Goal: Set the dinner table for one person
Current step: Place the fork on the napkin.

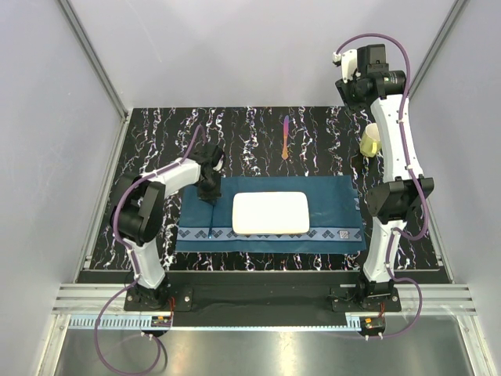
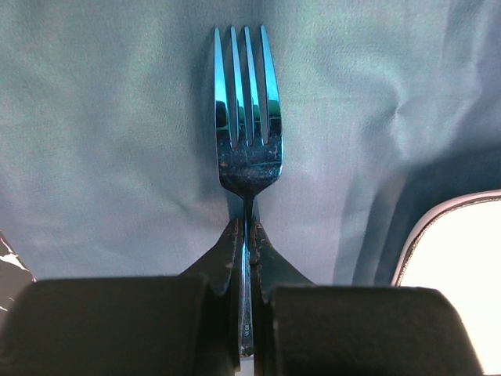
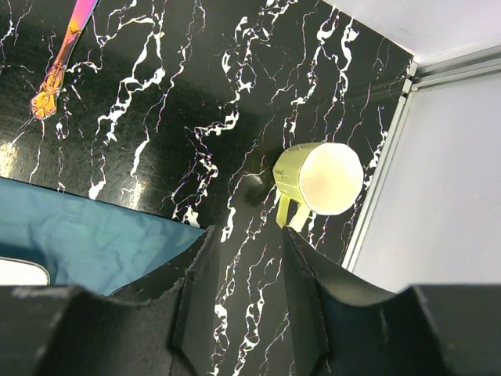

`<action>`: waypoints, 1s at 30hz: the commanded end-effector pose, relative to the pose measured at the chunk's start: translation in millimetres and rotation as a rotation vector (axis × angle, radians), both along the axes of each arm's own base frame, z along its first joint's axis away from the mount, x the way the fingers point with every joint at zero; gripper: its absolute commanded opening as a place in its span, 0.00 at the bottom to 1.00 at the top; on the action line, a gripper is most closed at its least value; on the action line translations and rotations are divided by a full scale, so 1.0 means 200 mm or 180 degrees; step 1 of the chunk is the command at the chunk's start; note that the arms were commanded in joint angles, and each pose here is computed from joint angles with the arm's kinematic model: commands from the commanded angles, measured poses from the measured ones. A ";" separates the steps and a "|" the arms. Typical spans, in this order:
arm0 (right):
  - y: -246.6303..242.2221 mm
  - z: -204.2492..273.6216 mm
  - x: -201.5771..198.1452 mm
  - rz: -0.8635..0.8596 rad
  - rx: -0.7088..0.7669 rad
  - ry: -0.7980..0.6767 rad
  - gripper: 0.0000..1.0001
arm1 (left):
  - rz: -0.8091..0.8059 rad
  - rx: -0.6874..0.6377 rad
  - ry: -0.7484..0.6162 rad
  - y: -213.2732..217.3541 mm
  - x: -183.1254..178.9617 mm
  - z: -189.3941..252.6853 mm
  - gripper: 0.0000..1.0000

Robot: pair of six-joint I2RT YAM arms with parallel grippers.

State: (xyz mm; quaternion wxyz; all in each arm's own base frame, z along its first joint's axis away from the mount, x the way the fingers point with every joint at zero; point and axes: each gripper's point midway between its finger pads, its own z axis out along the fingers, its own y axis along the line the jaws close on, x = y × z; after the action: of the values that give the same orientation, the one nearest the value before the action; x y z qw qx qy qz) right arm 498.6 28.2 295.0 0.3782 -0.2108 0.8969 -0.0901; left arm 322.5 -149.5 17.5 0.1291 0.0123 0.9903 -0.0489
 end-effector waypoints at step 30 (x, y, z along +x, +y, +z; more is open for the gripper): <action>0.04 0.04 -0.12 0.0127 -0.0046 0.0046 0.45 | 0.0155 0.0311 -0.0353 0.12 0.14 0.15 0.43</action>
State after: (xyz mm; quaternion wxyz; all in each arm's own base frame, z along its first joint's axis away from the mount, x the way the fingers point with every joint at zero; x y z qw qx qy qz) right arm 492.0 29.2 272.8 0.3460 -0.2193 0.9081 -0.0867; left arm 327.6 -144.4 18.7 0.1283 0.0086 0.9913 -0.0292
